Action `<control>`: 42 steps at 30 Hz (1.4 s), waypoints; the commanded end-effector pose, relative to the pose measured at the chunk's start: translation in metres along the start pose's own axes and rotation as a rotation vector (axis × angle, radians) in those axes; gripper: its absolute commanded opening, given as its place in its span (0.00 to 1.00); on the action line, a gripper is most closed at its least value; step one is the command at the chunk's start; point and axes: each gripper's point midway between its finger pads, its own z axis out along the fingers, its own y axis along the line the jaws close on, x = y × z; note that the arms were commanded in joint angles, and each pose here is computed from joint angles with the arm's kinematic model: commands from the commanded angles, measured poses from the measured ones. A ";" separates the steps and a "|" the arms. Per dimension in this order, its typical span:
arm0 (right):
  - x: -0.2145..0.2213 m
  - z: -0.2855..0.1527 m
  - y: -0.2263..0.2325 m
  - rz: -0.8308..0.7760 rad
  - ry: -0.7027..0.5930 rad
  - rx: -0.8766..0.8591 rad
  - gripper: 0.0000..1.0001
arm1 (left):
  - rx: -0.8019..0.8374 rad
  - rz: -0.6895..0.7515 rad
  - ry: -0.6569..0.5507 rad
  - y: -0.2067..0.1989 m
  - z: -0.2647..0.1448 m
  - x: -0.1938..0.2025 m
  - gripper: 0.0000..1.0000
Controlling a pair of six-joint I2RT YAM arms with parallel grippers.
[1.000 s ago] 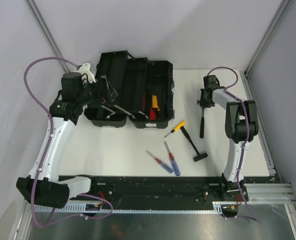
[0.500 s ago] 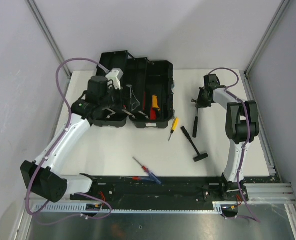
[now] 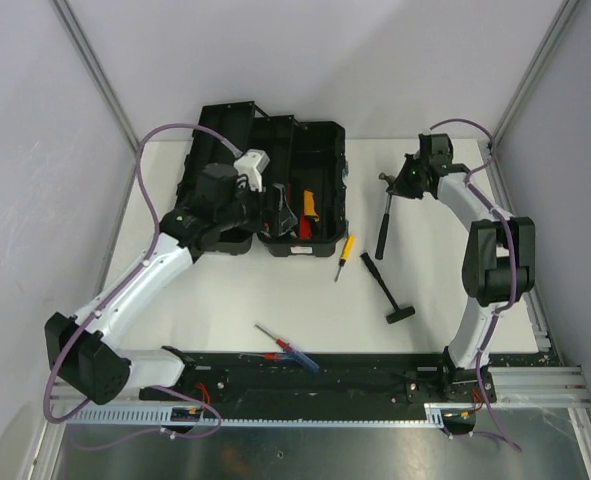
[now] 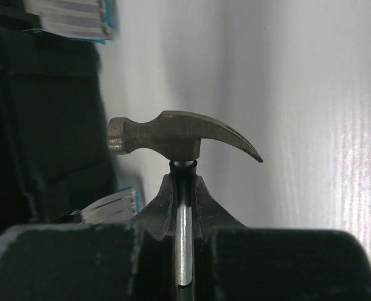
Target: Pack the tool kit
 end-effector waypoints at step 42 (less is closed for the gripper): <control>-0.005 -0.157 0.202 0.211 -0.132 -0.731 0.00 | 0.305 -0.090 0.118 -0.125 0.087 -0.004 0.00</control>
